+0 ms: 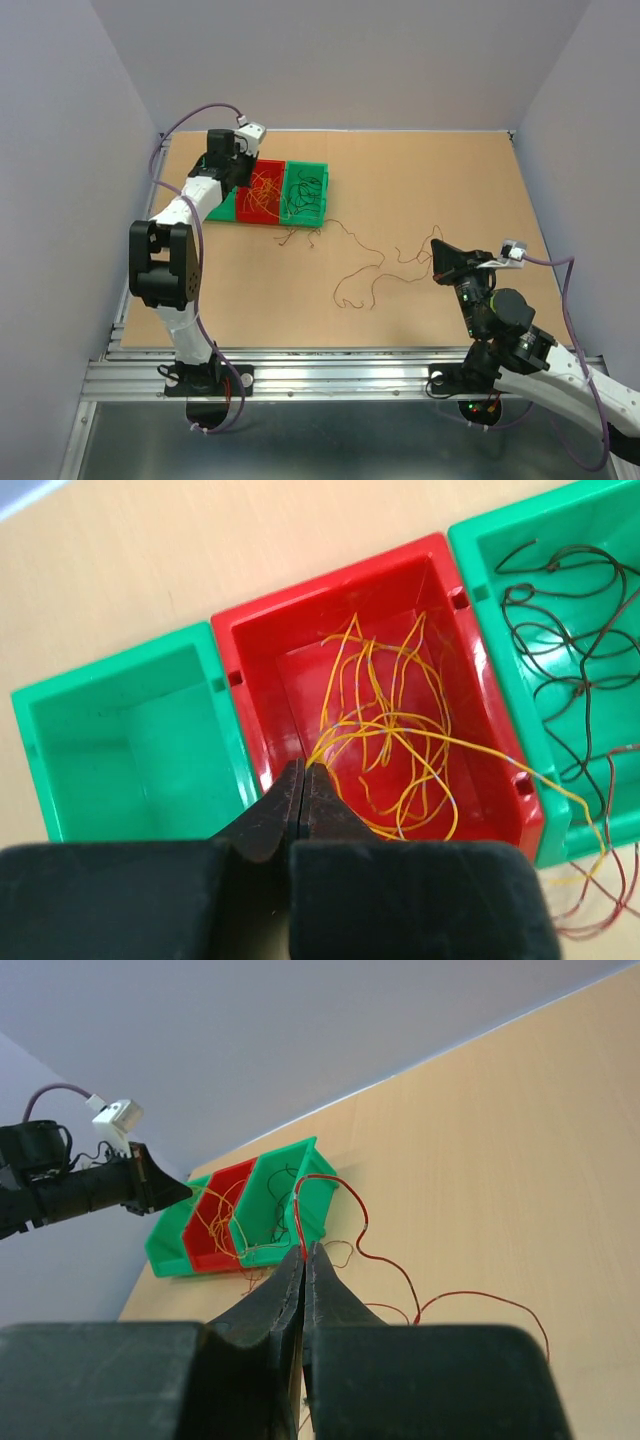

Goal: Untangle the cables

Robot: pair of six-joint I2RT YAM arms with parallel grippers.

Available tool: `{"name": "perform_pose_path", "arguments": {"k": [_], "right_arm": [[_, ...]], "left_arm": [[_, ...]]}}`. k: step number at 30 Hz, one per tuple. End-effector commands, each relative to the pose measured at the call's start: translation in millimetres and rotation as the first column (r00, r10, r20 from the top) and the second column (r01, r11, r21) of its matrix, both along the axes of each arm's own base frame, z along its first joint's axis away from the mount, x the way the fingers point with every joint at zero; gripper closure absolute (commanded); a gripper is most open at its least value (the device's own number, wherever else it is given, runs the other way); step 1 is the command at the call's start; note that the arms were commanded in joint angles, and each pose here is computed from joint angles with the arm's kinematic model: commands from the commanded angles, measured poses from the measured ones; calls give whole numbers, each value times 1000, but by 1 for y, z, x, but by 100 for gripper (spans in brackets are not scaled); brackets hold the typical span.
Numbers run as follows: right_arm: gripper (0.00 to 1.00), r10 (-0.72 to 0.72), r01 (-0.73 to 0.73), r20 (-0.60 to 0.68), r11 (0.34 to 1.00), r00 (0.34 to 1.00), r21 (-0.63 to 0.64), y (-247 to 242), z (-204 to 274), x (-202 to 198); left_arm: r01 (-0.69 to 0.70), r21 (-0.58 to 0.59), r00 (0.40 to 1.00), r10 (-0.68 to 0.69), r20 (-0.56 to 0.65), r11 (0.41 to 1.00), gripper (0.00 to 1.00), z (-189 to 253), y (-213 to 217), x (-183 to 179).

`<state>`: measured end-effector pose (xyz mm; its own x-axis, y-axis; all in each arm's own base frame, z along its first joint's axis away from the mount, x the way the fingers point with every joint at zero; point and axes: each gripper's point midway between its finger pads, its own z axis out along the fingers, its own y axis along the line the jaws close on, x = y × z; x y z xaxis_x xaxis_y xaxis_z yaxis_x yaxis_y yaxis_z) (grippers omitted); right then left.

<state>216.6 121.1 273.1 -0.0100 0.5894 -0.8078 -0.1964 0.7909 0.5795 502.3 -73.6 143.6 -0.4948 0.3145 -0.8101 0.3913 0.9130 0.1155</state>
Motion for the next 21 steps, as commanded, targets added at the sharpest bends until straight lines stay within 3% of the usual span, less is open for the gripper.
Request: {"name": "perform_pose_path", "arguments": {"k": [1,5,10,13,15,17,21], "right_arm": [[99,8,-11,41,998,999,68,-3,33,-4],[99,10,-12,39,998,999,65,-2,33,-4],[99,7,-9,34,998,999,62,-1,31,-3],[100,7,-9,32,998,999,58,0,31,-2],[100,10,-12,32,998,999,59,0,31,-2],[100,7,-9,31,998,999,56,0,30,-2],[99,10,-12,35,998,999,60,-1,32,-3]], "left_arm": [[-114,162,982,86,169,980,100,32,2,26],[-232,244,956,175,236,941,100,44,17,29],[-366,268,899,264,350,891,100,66,40,28],[-345,194,894,258,366,918,100,78,42,25],[-254,126,917,198,347,959,100,82,35,21],[-185,122,934,136,332,975,100,82,28,18],[-266,182,919,192,344,947,100,82,48,17]]}}
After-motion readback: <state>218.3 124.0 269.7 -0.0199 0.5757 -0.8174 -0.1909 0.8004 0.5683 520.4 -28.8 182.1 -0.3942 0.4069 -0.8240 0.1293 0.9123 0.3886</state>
